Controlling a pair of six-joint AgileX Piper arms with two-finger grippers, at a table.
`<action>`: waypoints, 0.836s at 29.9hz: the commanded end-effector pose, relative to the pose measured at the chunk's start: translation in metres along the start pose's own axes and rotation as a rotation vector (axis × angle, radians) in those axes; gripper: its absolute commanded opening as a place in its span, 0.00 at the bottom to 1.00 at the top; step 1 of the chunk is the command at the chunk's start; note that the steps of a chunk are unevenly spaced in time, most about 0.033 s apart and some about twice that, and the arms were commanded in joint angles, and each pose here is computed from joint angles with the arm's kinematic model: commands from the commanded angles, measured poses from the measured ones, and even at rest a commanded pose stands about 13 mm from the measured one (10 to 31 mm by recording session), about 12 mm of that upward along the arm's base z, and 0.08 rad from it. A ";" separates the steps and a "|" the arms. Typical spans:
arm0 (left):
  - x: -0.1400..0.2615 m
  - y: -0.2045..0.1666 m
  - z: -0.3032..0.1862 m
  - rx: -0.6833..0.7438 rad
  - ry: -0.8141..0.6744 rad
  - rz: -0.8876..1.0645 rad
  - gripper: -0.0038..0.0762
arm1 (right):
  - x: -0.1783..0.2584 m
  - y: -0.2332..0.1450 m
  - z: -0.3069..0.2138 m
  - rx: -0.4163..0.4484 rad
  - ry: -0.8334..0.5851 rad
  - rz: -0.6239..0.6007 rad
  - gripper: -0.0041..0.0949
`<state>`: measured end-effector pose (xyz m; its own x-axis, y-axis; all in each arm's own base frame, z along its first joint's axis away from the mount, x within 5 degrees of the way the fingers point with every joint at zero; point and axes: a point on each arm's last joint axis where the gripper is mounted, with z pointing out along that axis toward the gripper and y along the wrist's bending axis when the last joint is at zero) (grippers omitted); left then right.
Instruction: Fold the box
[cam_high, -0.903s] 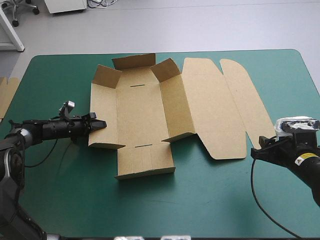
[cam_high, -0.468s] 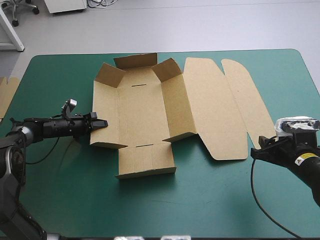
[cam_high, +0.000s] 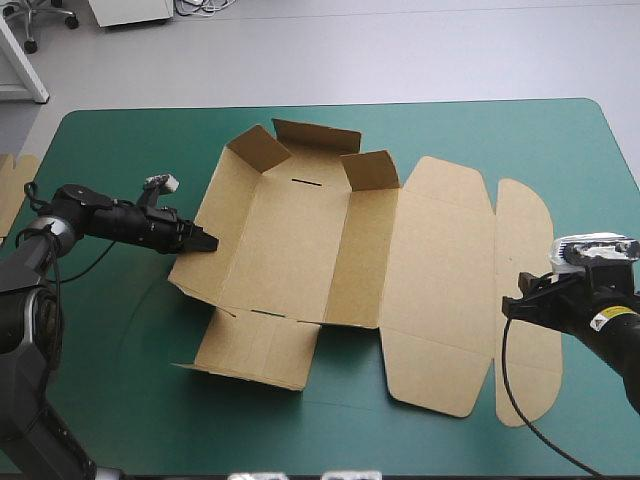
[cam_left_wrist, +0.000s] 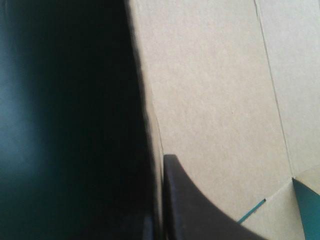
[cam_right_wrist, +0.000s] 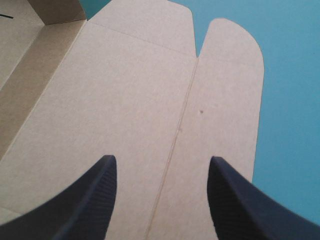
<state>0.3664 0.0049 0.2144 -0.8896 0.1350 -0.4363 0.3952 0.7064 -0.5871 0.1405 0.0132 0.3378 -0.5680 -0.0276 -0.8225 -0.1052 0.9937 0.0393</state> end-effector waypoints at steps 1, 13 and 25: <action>-0.030 -0.026 -0.023 -0.028 -0.106 0.117 0.04 | -0.014 -0.001 -0.006 0.012 -0.085 -0.006 0.56; -0.087 -0.065 -0.027 -0.240 0.133 0.570 0.04 | -0.013 -0.001 -0.006 0.008 -0.072 -0.003 0.56; -0.133 -0.116 -0.015 -0.324 0.067 1.209 0.04 | -0.012 -0.001 -0.006 0.008 -0.070 -0.003 0.56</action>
<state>0.4437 -0.0716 0.3127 -0.1860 0.8388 -0.5116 0.9234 0.3272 0.2006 0.1395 0.0131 0.3365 -0.5826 -0.0317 -0.8122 -0.1061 0.9936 0.0374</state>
